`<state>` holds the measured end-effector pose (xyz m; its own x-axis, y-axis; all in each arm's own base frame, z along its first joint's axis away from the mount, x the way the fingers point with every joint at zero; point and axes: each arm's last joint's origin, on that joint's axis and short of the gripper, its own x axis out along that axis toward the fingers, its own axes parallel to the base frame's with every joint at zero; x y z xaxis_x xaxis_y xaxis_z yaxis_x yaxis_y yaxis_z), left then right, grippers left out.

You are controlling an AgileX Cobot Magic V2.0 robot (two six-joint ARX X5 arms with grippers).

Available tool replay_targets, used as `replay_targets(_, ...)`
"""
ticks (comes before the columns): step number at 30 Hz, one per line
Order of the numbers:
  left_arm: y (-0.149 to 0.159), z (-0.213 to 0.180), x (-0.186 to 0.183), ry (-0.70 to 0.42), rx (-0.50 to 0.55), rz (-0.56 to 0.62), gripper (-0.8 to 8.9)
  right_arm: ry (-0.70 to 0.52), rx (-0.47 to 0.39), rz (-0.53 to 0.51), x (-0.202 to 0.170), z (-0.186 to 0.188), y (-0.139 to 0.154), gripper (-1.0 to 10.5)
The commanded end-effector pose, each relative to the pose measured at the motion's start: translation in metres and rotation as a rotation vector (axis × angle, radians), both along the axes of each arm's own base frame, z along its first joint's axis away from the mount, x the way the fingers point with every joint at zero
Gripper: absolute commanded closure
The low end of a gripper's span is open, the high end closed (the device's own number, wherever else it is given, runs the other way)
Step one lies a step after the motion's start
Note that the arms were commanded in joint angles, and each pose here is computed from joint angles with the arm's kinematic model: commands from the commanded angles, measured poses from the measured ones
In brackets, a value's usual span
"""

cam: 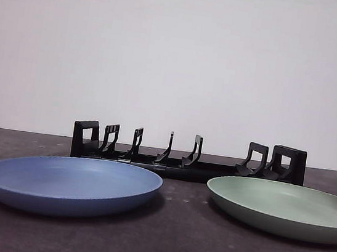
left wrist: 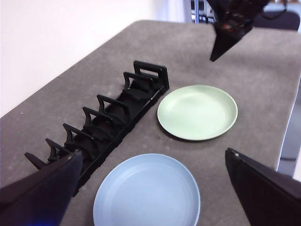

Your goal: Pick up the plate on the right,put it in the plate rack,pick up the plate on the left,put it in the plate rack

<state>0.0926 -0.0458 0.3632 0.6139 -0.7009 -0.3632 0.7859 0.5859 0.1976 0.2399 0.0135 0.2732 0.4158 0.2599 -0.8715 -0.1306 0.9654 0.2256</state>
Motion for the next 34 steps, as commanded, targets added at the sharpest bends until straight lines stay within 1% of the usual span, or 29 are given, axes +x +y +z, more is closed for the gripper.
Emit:
replay_targets(1,-0.004,-0.001,0.003,-0.043,0.064,-0.018,1.49,0.081,-0.028,-0.013,0.015,-0.021,0.0,4.5)
replay_targets(5,-0.012,-0.004,0.01,-0.046,0.13,-0.009,1.49,0.15,-0.062,-0.017,0.031,-0.044,-0.001,4.5)
replay_targets(9,-0.019,-0.008,0.018,-0.043,0.177,-0.016,1.49,0.174,-0.075,-0.022,0.042,-0.059,-0.001,4.5)
replay_targets(10,-0.022,-0.009,0.02,-0.038,0.184,-0.021,1.49,0.181,-0.079,-0.023,0.044,-0.063,-0.001,4.7)
replay_targets(12,-0.027,-0.01,0.026,-0.032,0.19,-0.037,1.49,0.202,-0.089,-0.022,0.048,-0.07,-0.001,5.1)
replay_targets(19,-0.042,-0.013,0.039,-0.038,0.188,-0.075,1.49,0.257,-0.094,-0.019,0.056,-0.09,0.0,5.1)
replay_targets(21,-0.044,-0.014,0.042,-0.039,0.188,-0.081,1.49,0.261,-0.107,-0.016,0.058,-0.093,0.001,5.2)
replay_targets(22,-0.045,-0.014,0.042,-0.039,0.189,-0.083,1.49,0.261,-0.113,-0.016,0.058,-0.093,0.002,5.5)
replay_targets(24,-0.046,-0.015,0.044,-0.042,0.197,-0.089,1.49,0.251,-0.127,-0.013,0.059,-0.093,0.003,6.7)
replay_targets(27,-0.047,-0.016,0.046,-0.044,0.207,-0.088,1.49,0.239,-0.123,-0.007,0.06,-0.093,0.005,7.7)
replay_targets(34,-0.05,-0.016,0.045,-0.046,0.215,-0.091,1.49,0.261,-0.126,0.007,0.061,-0.099,0.009,7.7)
